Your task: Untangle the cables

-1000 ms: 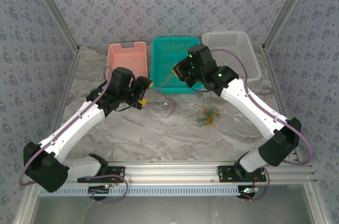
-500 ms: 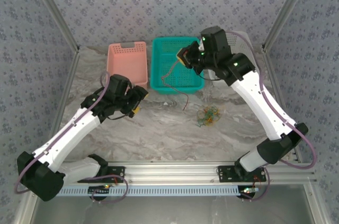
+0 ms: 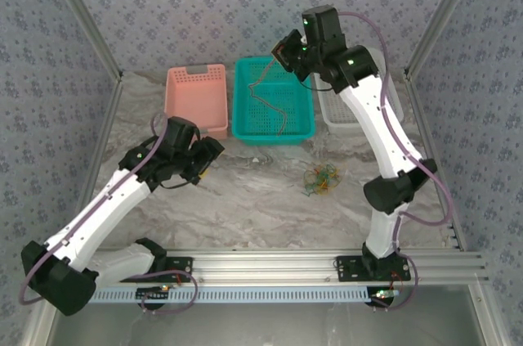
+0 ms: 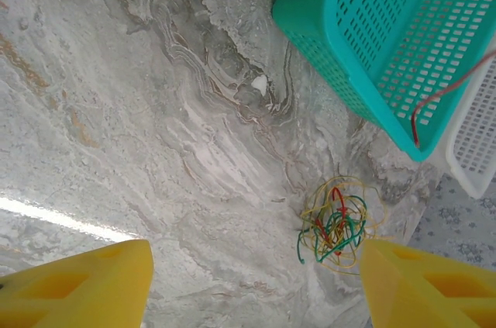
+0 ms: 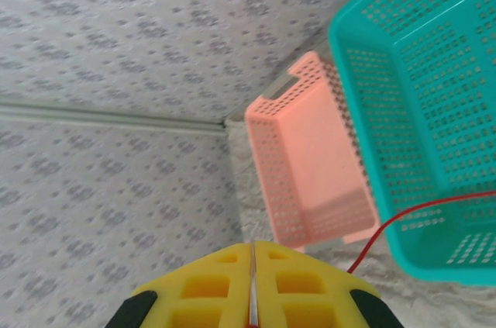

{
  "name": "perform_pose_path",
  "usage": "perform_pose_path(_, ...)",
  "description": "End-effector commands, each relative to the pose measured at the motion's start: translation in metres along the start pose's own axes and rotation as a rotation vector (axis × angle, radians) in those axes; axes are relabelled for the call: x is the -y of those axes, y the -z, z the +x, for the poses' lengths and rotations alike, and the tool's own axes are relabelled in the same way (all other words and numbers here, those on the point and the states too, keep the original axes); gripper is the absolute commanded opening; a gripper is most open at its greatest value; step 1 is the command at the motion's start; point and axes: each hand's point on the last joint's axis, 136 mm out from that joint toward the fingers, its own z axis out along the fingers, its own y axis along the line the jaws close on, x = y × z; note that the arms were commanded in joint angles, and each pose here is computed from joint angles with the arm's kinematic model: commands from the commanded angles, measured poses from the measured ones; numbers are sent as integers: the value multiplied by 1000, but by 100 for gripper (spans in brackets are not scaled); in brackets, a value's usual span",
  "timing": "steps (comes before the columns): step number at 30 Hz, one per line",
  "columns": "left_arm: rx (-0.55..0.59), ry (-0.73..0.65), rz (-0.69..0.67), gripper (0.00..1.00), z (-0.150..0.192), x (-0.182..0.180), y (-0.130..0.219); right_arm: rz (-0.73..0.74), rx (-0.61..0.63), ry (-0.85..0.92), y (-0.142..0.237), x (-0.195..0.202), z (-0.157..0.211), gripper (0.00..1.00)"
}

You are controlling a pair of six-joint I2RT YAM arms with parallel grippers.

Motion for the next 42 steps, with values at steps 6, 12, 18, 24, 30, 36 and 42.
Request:
perform_pose_path(6, 33, -8, -14, 70, -3, -8, 18, 236, 21, -51, -64, 72, -18, 0)
perform_pose_path(12, 35, 3, -17, 70, -3, -9, 21, 220, -29, -43, -147, 99, -33, 34)
perform_pose_path(18, 33, -3, -20, 71, -2, -10, 22, 232, -22, -21, -134, 109, -52, 72)
perform_pose_path(24, 19, -10, -21, 71, -2, -8, 15, 259, 16, 21, -92, 112, -68, 69)
perform_pose_path(30, -3, -63, 0, 71, -1, 7, 10, 363, 69, 136, -30, 125, -60, 55)
perform_pose_path(36, -102, -145, 50, 66, 19, 26, -11, 521, 30, 71, 42, 213, 4, 49)
perform_pose_path(42, -230, -267, 71, 60, 65, 47, -50, 596, -153, -91, 79, 309, 94, 66)
